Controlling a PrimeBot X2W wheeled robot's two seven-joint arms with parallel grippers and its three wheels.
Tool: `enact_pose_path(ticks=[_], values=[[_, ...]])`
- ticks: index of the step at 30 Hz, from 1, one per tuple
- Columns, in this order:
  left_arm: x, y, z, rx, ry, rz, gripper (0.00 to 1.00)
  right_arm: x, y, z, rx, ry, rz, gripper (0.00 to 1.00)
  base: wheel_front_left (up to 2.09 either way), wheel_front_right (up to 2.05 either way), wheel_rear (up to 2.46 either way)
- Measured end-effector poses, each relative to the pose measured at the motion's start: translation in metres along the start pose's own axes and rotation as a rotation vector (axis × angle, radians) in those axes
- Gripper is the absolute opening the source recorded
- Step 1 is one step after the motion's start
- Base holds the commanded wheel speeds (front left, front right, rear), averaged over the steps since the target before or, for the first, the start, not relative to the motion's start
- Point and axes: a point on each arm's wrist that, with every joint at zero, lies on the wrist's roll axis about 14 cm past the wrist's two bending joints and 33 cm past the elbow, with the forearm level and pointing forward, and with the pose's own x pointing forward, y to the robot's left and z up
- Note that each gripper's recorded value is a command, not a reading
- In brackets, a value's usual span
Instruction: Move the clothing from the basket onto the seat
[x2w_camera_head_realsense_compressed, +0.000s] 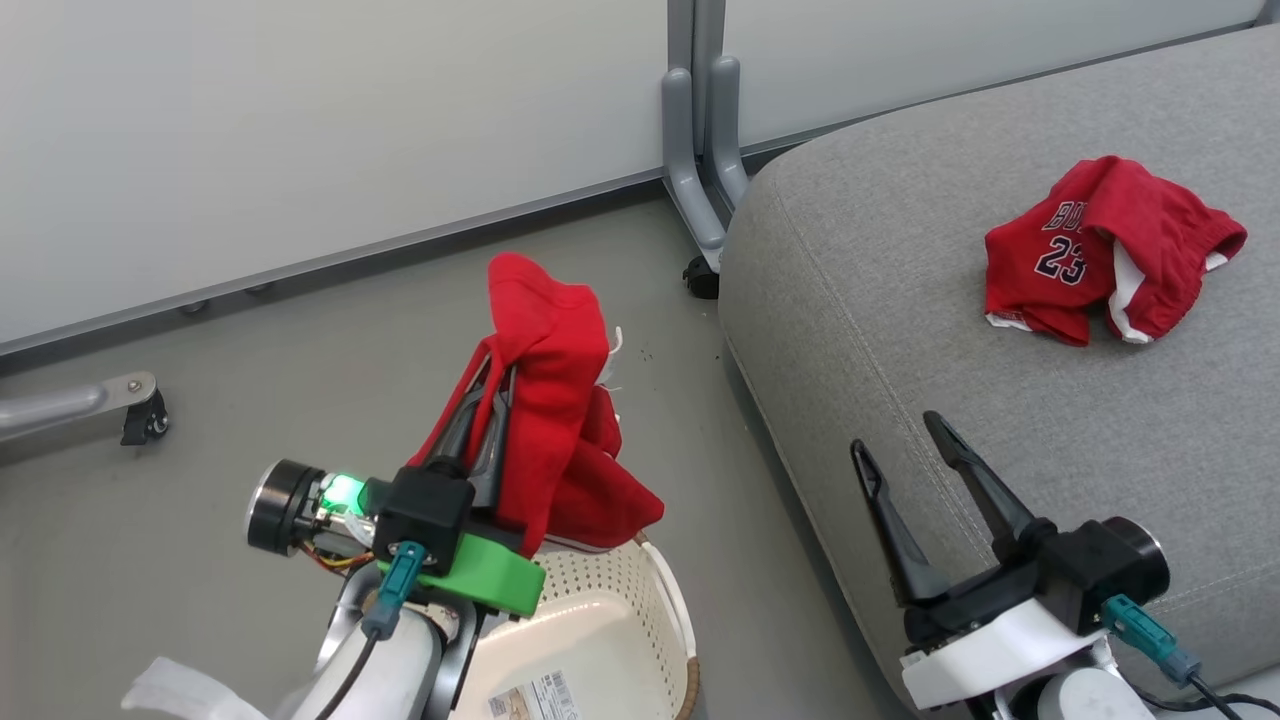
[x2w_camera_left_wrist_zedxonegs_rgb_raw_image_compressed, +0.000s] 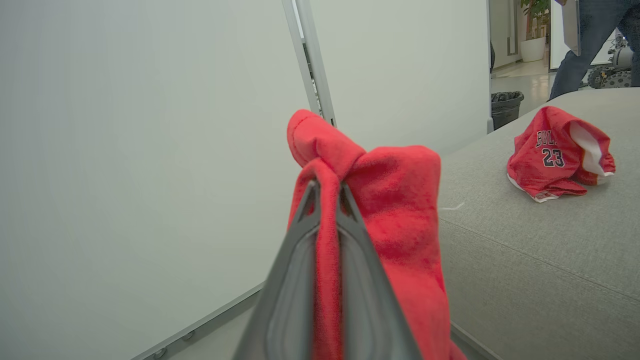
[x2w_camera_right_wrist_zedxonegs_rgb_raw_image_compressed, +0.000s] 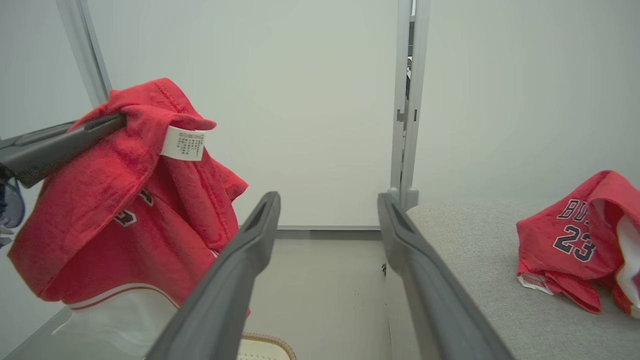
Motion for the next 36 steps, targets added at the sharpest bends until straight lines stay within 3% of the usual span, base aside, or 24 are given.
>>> enact_pose_path(ticks=[16, 31, 32, 33, 35, 36], values=[[0.028, -0.057, 0.045, -0.025, -0.099, -0.209, 0.00, 0.027, 0.057, -0.023, -0.040, 0.069, 0.247, 1.00, 0.00, 0.00, 0.00], [0.033, -0.088, 0.043, -0.117, -0.038, -0.359, 0.00, 0.065, 0.077, -0.041, -0.037, 0.100, 0.342, 1.00, 0.00, 0.00, 0.00], [0.033, -0.087, 0.041, -0.129, -0.024, -0.361, 0.00, 0.066, 0.081, -0.043, -0.029, 0.104, 0.352, 0.91, 0.00, 0.00, 0.00], [0.032, -0.087, 0.039, -0.139, -0.012, -0.361, 0.00, 0.066, 0.082, -0.045, -0.027, 0.109, 0.358, 0.47, 0.00, 0.00, 0.00], [0.032, -0.086, 0.036, -0.144, 0.005, -0.360, 0.00, 0.068, 0.084, -0.046, -0.019, 0.110, 0.362, 0.00, 0.00, 0.00, 0.00], [0.032, -0.085, 0.035, -0.151, 0.010, -0.358, 0.00, 0.069, 0.085, -0.046, -0.016, 0.111, 0.366, 0.00, 0.00, 0.00, 0.00]])
